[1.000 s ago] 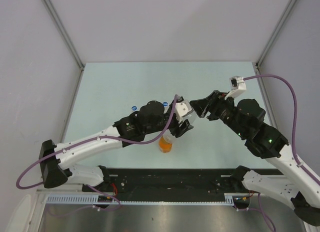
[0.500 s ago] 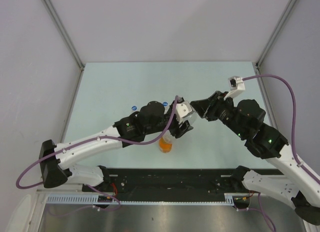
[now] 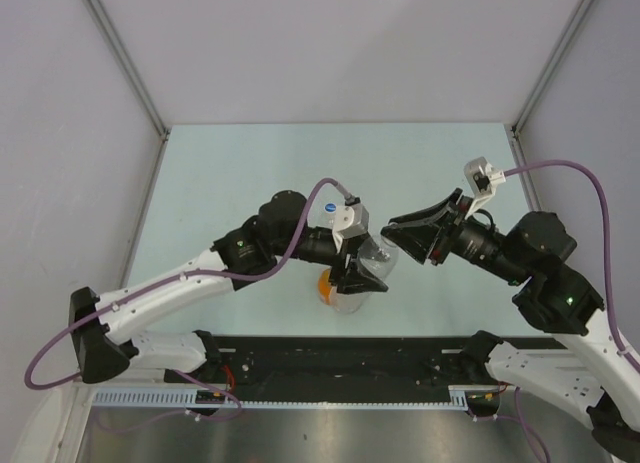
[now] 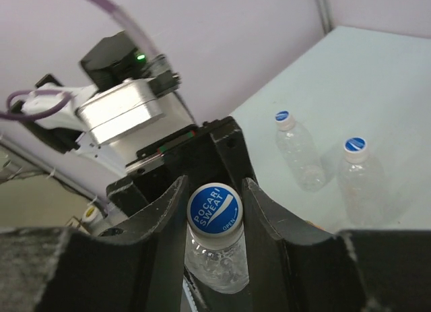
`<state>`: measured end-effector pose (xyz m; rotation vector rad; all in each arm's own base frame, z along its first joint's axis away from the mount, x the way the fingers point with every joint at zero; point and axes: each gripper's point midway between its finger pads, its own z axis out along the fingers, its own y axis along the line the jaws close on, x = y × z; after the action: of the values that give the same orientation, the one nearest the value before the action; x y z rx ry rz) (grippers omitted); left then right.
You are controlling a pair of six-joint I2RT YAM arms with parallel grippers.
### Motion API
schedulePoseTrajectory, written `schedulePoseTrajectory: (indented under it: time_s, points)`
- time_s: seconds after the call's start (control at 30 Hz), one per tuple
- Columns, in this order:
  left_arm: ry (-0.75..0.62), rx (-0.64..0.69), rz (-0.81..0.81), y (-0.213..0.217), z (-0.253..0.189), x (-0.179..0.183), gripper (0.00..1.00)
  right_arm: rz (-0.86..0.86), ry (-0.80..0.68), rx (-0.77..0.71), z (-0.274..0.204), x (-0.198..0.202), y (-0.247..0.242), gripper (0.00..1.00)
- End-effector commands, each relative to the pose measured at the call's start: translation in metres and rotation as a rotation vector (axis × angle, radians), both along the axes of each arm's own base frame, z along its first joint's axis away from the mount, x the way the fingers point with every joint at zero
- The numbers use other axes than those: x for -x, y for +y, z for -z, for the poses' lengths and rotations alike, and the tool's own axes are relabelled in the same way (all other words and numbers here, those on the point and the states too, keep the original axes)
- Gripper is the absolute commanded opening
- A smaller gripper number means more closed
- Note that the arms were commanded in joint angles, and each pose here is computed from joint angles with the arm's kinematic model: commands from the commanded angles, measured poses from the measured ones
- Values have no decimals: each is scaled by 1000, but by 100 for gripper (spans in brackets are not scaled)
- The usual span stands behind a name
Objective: Unscrew the bottle caps
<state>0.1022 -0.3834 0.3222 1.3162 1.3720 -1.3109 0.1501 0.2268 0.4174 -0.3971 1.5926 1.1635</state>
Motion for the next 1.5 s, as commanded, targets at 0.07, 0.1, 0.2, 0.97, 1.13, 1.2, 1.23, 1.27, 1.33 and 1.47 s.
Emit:
schedulePoseTrajectory:
  time_s: [0.07,0.1,0.2,0.97,1.13,1.2,1.23,1.27,1.33,1.47]
  points:
    - [53,141,635,32,-48,92,1,-178,-226,25,-21,20,9,0]
    - [52,141,653,33,-49,93,2,-201,-251,29,-23,23,10,0]
    - [62,132,709,35,-47,97,5,-297,-283,45,-20,34,14,0]
    - [-94,-14,15,-3,-16,-17,0,-14,-174,-25,-36,-2,-17,82]
    - [-174,-51,-241,2,-14,-60,0,126,-67,-79,-34,-16,-33,82]
    - [-200,-71,-353,6,-13,-78,0,154,-25,-87,-29,-21,-34,81]
    - [-216,-79,-391,7,-13,-84,0,157,-3,-94,-28,-21,-34,80]
    - [-228,-87,-418,7,-12,-87,0,166,19,-88,-23,-23,-34,80]
    - [-252,-103,-482,10,-11,-96,0,182,58,-76,-15,-28,-33,78]
    - [-274,-115,-529,9,-11,-100,0,216,103,-70,-7,-37,-32,74]
